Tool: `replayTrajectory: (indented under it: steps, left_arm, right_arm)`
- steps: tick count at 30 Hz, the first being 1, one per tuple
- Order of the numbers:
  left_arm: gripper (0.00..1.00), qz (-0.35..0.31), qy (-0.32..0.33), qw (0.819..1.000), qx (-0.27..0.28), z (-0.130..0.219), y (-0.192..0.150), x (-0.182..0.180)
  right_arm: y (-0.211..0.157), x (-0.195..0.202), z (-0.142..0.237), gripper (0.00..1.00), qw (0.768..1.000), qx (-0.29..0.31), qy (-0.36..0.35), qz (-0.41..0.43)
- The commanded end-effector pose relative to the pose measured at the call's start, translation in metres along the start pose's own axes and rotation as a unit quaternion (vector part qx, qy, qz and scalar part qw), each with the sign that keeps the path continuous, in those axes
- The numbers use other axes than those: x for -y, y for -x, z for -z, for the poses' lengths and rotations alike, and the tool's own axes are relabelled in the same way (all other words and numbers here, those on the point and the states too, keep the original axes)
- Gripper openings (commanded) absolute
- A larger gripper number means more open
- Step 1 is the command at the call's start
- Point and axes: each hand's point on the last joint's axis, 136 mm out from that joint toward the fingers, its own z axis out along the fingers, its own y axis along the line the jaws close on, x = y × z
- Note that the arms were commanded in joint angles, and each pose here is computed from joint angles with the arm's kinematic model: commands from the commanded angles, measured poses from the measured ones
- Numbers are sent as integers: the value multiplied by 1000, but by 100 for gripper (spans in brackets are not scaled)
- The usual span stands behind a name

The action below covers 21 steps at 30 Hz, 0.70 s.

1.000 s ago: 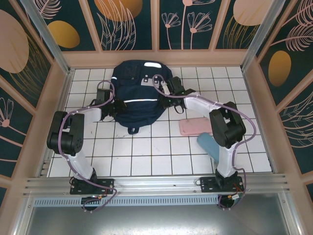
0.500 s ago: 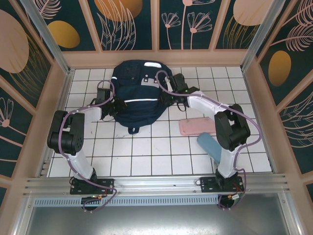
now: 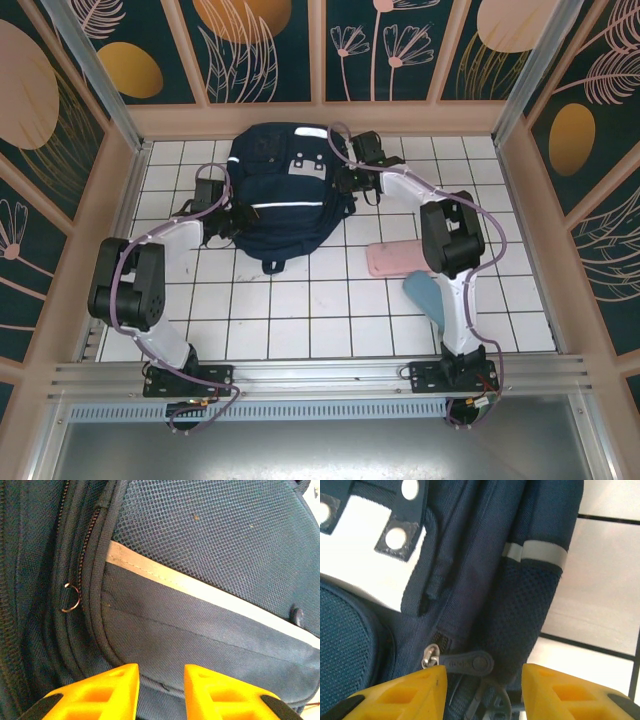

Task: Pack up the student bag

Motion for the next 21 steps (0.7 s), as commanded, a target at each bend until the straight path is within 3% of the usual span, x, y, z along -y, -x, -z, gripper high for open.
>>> replayTrajectory:
  steps: [1,21]
  left_arm:
    - [31,-5,-2,1000,-7,12,-6,7]
    - [32,-12,-26,999,-27,16,-27,29]
  right_arm:
    - [10,-10,1,43,999,-3,29,13]
    - [-9,-10,-28,51,984,-74,81,139]
